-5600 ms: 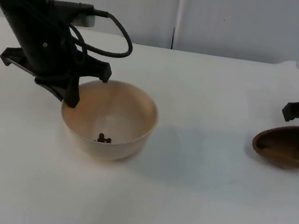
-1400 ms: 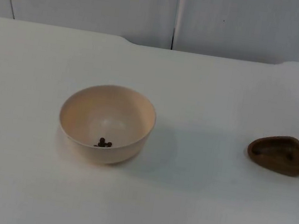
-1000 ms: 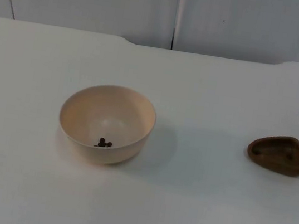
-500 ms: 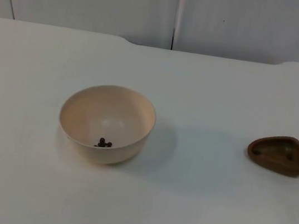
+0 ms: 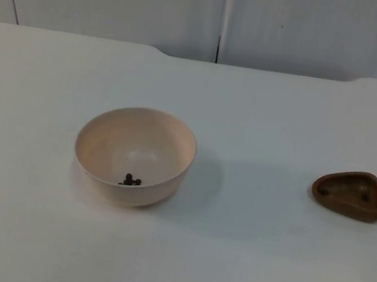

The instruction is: Pick up the bowl with the left hand and pour the coffee beans from the cup into the bowl with the right hand.

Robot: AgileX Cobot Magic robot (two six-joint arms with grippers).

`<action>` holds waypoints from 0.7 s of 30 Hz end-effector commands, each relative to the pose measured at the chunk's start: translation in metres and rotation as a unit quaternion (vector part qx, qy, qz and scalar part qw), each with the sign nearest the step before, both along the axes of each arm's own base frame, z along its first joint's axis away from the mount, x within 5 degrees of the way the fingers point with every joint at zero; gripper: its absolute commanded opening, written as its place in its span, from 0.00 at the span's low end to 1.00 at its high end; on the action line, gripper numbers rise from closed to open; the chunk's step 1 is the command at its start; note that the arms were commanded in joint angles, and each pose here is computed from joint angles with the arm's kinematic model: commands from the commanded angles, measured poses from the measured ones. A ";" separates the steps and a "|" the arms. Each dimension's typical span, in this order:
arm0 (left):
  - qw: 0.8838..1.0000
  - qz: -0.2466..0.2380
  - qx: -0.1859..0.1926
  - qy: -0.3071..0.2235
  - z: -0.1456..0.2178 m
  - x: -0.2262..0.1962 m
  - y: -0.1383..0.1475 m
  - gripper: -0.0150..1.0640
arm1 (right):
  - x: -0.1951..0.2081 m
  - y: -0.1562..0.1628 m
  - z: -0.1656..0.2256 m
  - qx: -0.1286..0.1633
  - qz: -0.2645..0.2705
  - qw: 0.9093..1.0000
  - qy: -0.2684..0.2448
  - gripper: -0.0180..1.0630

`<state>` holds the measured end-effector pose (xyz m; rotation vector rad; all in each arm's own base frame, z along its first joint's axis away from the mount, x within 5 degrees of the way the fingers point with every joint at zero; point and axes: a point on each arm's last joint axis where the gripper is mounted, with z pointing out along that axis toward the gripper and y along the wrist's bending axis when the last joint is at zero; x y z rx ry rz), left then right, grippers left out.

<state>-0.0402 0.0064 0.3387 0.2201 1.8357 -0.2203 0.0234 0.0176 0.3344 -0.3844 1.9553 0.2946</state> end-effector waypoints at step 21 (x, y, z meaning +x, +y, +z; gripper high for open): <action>0.994 0.008 0.034 0.103 -0.064 0.035 -0.007 0.69 | -0.032 -0.016 -0.054 -0.059 -0.007 0.998 0.012 0.66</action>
